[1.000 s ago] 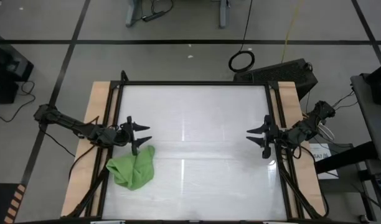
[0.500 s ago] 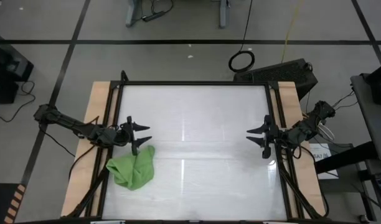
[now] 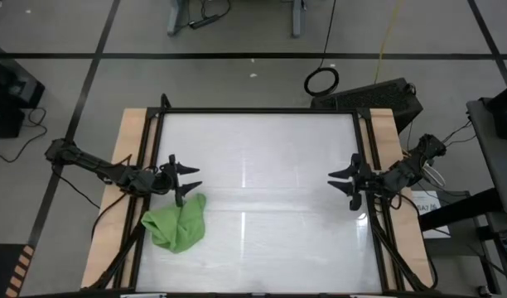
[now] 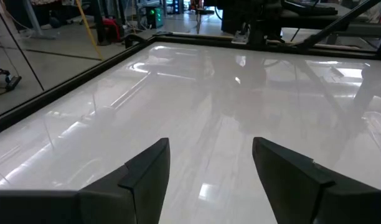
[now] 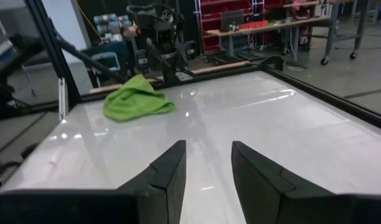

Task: Roll towel into tight, uniform cylinder
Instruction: Fold the green microfiber towel

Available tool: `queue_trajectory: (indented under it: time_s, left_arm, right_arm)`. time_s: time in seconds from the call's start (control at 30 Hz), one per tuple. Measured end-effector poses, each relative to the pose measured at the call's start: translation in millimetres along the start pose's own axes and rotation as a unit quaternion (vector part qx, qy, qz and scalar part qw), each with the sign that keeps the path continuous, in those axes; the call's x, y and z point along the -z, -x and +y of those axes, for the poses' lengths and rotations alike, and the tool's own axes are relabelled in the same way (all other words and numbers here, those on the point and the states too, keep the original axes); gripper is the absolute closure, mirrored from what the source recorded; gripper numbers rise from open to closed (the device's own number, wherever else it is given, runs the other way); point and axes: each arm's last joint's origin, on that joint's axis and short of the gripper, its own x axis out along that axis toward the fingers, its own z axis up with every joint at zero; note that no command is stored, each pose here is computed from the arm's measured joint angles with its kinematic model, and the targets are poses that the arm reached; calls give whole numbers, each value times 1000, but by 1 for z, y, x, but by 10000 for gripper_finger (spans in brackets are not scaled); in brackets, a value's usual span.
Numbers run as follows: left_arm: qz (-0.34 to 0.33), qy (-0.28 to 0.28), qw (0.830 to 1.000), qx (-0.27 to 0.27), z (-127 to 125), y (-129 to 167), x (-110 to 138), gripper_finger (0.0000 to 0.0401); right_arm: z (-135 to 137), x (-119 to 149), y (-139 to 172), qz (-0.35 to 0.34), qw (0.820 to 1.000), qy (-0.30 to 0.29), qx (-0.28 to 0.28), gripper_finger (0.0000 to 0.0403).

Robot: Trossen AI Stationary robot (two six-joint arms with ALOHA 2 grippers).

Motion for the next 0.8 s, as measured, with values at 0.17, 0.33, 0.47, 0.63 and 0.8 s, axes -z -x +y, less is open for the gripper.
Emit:
queue_trajectory:
  time_s: [0.17,0.33,0.47,0.63,0.8]
  left_arm:
    - [0,0,1000,0,0,0,0,166]
    - [0,0,1000,0,0,0,0,166]
    - [0,0,1000,0,0,0,0,166]
    - [0,0,1000,0,0,0,0,166]
    - [0,0,1000,0,0,0,0,166]
  right_arm:
    - [2,-9,0,-35,999,-21,-9,284]
    - [4,-18,1,-72,997,-19,-16,284]
    - [5,-23,2,-94,995,-19,-19,284]
    - [5,-28,3,-111,993,-33,-22,284]
    - [5,-28,3,-113,992,-42,-24,284]
